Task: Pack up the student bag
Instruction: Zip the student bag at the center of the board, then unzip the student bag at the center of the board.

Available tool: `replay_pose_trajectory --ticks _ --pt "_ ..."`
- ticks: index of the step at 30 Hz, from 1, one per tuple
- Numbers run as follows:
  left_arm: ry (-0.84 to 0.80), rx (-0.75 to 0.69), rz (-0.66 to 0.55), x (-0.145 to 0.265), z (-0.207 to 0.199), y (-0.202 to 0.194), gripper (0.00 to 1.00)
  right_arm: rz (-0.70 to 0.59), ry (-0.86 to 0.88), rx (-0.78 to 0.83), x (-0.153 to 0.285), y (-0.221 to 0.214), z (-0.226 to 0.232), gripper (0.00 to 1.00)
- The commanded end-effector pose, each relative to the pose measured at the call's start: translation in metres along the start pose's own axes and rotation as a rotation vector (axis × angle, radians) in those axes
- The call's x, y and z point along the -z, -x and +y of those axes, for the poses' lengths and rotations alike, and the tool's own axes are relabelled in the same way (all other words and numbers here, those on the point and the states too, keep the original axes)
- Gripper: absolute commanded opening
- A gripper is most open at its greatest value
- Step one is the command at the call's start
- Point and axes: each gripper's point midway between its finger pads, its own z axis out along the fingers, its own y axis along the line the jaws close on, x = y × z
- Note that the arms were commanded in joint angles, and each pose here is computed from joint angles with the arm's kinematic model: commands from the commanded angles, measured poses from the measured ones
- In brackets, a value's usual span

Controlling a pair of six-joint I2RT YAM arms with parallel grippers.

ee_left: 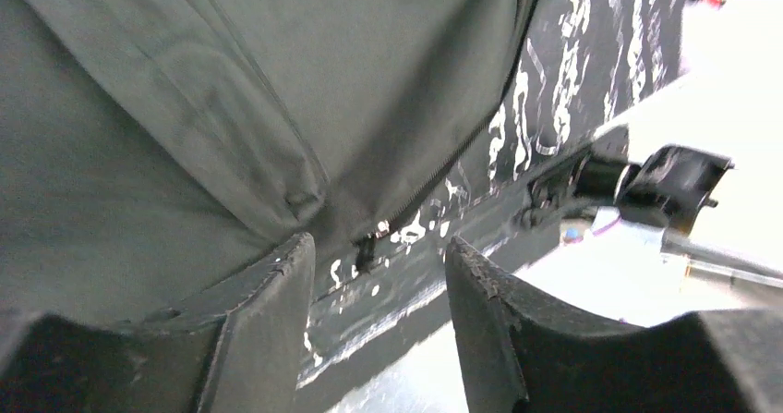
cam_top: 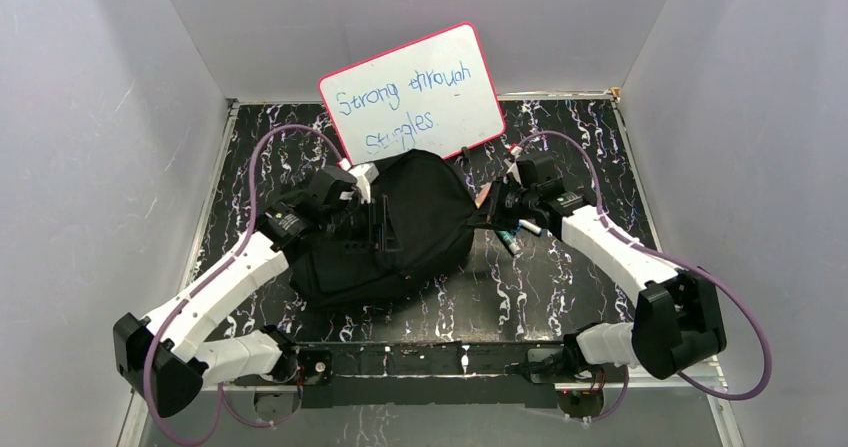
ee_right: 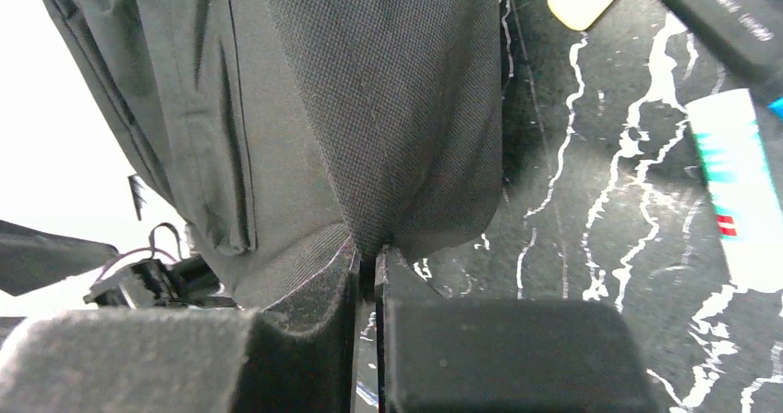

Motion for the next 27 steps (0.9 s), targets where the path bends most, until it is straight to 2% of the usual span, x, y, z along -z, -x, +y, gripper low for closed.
replay_pose_trajectory --ticks 1,5,8,11,14,17,22,27 --pt "0.014 0.084 -0.248 0.015 0.006 0.059 0.55 -0.17 -0.034 0.151 0.035 0.042 0.016 0.17" --pt "0.085 0.258 -0.372 0.028 0.057 0.096 0.56 -0.211 -0.074 0.189 0.051 0.051 0.018 0.31" --pt "0.107 0.323 -0.445 0.038 0.079 0.113 0.56 -0.234 -0.087 0.213 0.06 0.057 0.023 0.38" --pt "0.133 0.342 -0.461 0.038 0.091 0.12 0.56 -0.249 -0.11 0.242 0.068 0.063 0.025 0.47" --pt "0.148 0.353 -0.448 0.032 0.098 0.119 0.56 -0.246 -0.076 0.277 0.071 0.068 0.038 0.47" --pt "0.165 0.372 -0.442 0.026 0.107 0.114 0.56 -0.193 -0.004 0.319 0.06 0.065 0.064 0.47" --pt "0.192 0.413 -0.448 0.023 0.117 0.106 0.56 -0.132 0.006 0.449 0.023 0.042 0.115 0.57" --pt "0.239 0.449 -0.498 0.035 0.125 0.099 0.57 -0.037 0.016 0.557 -0.026 0.01 0.15 0.62"
